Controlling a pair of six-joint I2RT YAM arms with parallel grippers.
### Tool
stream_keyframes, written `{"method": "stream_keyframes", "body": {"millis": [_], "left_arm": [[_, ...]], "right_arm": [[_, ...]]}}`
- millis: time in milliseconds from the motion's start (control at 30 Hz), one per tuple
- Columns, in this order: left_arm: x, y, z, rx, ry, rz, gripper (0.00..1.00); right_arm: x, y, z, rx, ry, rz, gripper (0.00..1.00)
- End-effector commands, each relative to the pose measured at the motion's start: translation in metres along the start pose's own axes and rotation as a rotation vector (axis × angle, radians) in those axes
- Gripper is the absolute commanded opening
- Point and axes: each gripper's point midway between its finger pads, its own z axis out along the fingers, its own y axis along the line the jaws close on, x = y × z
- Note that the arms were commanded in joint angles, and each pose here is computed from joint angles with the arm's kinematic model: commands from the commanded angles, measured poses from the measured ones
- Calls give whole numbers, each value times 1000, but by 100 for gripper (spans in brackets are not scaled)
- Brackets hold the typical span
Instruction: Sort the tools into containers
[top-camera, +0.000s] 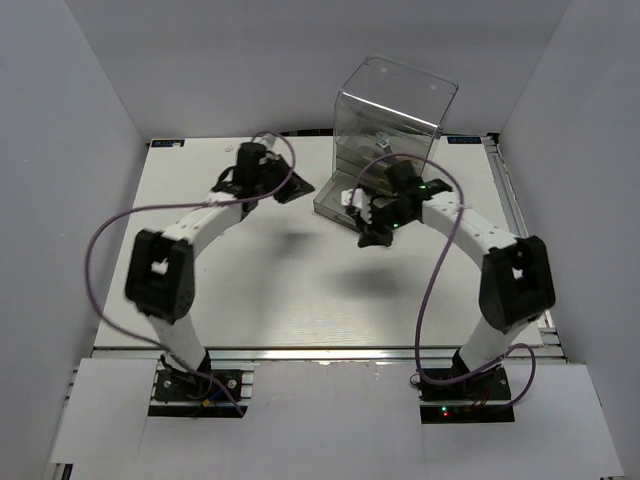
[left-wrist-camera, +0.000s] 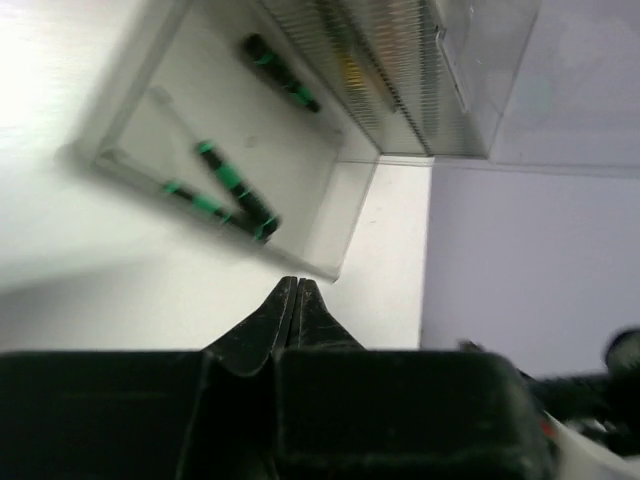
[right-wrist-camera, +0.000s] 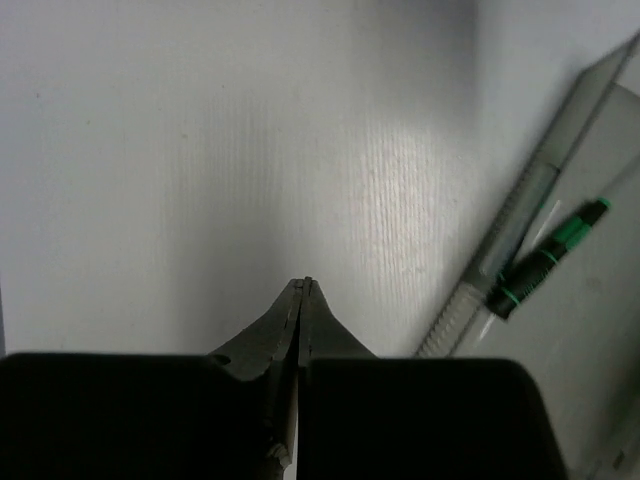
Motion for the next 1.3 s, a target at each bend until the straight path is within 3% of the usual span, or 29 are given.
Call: {"method": "stream_keyframes", "body": {"millis": [0, 133, 233, 433, 500, 567, 600, 700, 733, 933, 1233, 1267], "left_arm": [[-25, 16, -90, -87, -174, 119, 6], [-10, 63, -152, -200, -243, 88, 6], [-1, 73, -190, -236, -313, 81, 10], [37, 102, -214, -294, -339, 19, 15], [43, 104, -218, -294, -345, 7, 16], [42, 105, -222, -306, -350, 13, 16], [42, 106, -222, -314, -351, 13, 16], [39, 104, -221, -317, -346, 13, 16], [39, 104, -220, -314, -342, 10, 16], [41, 103, -216, -302, -330, 4, 17], [38, 100, -216, -287, -339, 11, 31], [38, 99, -217, -286, -340, 13, 37]], "right_arm": [[-10, -16, 37, 48, 103, 44, 0], [0, -28, 71, 111, 221, 178, 0], [6, -47, 85, 206, 270, 220, 0], [32, -102, 90, 505, 360, 281, 0], [36, -119, 84, 597, 382, 274, 6], [42, -130, 78, 662, 409, 270, 25], [41, -137, 75, 698, 404, 259, 44], [47, -149, 68, 742, 411, 260, 72], [47, -155, 65, 758, 405, 260, 89], [64, -182, 46, 809, 419, 271, 89], [75, -201, 24, 846, 404, 264, 89], [70, -197, 28, 812, 380, 260, 89]]}}
